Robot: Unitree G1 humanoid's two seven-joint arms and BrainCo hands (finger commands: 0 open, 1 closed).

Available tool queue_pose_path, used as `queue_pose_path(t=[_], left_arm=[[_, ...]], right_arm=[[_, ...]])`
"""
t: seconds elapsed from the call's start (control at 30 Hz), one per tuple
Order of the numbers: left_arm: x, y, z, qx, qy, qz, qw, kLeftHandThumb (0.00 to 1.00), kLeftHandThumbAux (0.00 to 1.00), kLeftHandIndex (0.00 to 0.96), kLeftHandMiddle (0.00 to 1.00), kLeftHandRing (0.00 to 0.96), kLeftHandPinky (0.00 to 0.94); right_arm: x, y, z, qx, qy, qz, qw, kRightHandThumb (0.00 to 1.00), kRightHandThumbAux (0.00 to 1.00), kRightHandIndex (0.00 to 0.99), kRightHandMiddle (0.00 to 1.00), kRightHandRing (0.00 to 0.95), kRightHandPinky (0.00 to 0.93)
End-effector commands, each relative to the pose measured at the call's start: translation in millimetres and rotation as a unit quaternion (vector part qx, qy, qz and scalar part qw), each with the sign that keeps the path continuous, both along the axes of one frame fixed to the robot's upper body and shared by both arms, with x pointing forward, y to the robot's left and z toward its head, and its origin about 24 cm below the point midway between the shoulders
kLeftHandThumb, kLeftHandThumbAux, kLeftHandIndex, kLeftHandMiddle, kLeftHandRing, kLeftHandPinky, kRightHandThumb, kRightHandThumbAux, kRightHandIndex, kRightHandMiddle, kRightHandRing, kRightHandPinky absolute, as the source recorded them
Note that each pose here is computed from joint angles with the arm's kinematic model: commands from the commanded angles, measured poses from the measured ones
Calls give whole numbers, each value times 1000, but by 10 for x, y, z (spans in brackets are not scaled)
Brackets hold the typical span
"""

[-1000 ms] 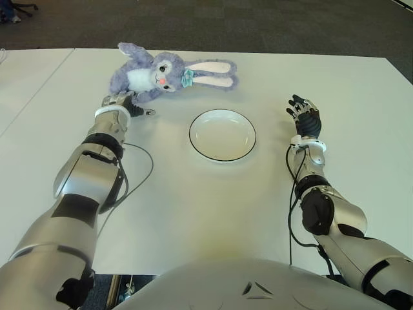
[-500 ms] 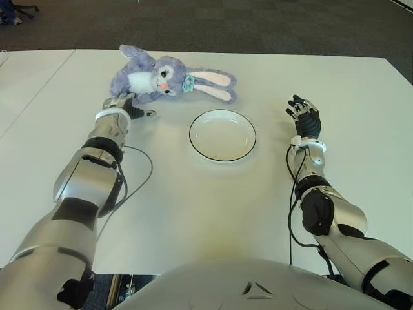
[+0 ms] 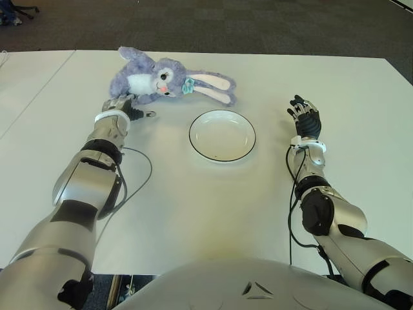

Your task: Put the doll into the plate.

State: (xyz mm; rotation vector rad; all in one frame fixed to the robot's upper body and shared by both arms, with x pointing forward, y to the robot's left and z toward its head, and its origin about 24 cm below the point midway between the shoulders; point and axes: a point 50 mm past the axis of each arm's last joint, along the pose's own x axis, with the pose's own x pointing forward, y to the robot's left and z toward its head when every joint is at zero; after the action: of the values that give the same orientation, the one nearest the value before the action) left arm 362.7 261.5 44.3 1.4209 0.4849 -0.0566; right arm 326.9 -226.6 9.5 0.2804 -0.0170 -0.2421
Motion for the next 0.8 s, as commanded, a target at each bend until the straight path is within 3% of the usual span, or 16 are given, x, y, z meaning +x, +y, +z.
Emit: queue_pose_path(t=[0.03,0.2,0.4,0.67,0.8], left_arm=[[-248,-208,-496,-40,134,-20,990,0,294,0,0,0,0],[-107,-365,-332,-25,138,-105,985,0,290,0,0,0,0],[-119,-389,-135,-28,148,-204,967,0,282,0,0,0,0],[-640,-456,54,-41,137,-300,943,0,241,0,0,0,0],[-882,-594,196,-31,113,-359,926,0,235,0,0,0,0]], right_arm=[[-836,152,-989,71,210,-13,975,698,731,406,164,143,172],[-854,133,-995,71,210,-14,975,697,731,404,153,144,190],[-862,129,-1001,64,215,-14,974,697,731,403,147,139,190],[-856,137,-996,50,217,-14,975,695,732,401,132,132,179],[-861,130,-995,45,217,-12,975,694,732,401,130,132,188]])
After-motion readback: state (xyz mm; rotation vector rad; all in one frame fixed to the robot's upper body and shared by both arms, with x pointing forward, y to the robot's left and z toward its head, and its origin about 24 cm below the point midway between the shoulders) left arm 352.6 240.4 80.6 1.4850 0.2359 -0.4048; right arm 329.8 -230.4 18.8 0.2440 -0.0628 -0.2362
